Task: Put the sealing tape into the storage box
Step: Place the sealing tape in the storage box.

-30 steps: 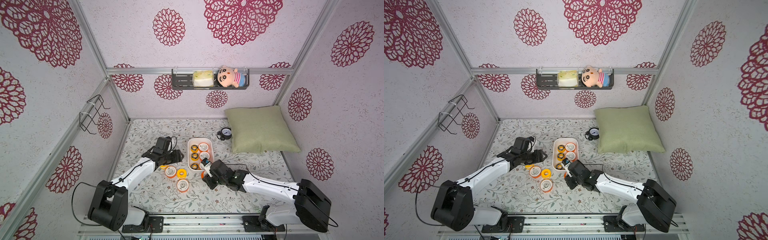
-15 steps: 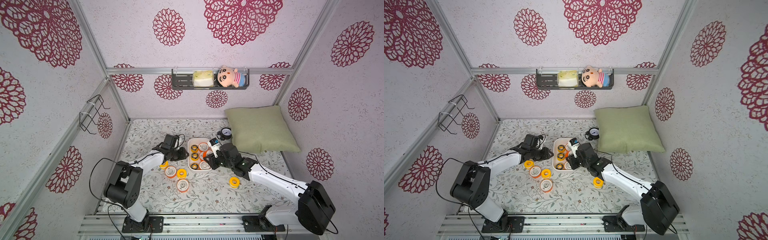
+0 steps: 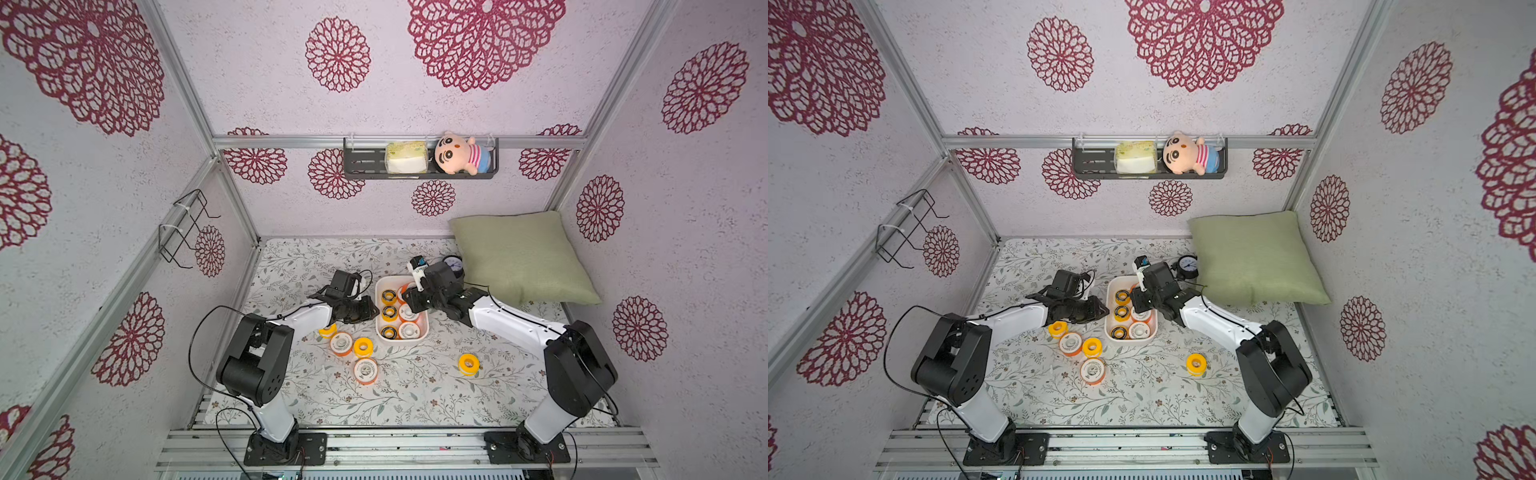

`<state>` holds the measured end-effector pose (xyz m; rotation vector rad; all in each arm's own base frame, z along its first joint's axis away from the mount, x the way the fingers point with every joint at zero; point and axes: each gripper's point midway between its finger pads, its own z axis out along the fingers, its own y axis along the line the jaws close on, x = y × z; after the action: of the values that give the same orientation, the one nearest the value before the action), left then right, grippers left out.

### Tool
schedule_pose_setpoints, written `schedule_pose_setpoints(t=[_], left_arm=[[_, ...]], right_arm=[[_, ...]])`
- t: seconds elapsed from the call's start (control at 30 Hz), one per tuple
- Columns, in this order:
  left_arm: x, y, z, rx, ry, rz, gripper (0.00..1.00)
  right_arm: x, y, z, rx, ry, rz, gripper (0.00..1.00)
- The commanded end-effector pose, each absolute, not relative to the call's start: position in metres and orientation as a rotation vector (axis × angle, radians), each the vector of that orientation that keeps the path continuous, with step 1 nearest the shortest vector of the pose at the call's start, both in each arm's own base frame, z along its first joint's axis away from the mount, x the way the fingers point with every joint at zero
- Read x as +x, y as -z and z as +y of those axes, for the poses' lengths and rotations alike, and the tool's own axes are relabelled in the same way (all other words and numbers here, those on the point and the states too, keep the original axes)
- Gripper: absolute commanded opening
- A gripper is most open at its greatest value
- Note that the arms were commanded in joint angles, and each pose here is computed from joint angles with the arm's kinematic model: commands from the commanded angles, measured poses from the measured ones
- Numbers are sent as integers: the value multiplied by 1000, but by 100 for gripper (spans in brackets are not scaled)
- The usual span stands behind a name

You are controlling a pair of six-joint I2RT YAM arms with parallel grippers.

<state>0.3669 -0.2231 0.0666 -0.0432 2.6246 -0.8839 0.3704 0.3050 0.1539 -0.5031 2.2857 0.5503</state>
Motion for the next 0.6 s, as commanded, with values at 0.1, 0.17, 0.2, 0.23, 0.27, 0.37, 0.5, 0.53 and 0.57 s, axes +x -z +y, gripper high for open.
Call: schedule_pose_setpoints(t=[0.1,0.17,0.2,0.23,0.27,0.37,0.5,0.53,0.57], left_arm=[[376,-73,-231,-23,911,2591,16],[376,-74,-231,-24,913,2589,16],[376,-73,-231,-22,912,2589,15],[377,-73,-232,-20,916,2589,15],[377,-72,-232,-23,916,2591,15],[377,-71,-233,-23,920,2595,14],[378,-73,-233,-20,923,2590,14],[377,-73,-233,-20,923,2591,14],[378,-73,-233,-22,921,2591,14]], right_arm=[[392,-158,302,-458,-455,2298,30],[398,-153,301,-451,-420,2316,30],[400,-152,302,-447,-406,2323,30],[403,-150,302,-445,-394,2329,30],[405,-146,302,-446,-379,2342,30],[411,-138,302,-445,-333,2371,30],[417,-130,303,-455,-292,2395,30],[418,-129,303,-458,-289,2399,30],[419,-127,304,-461,-284,2406,30]])
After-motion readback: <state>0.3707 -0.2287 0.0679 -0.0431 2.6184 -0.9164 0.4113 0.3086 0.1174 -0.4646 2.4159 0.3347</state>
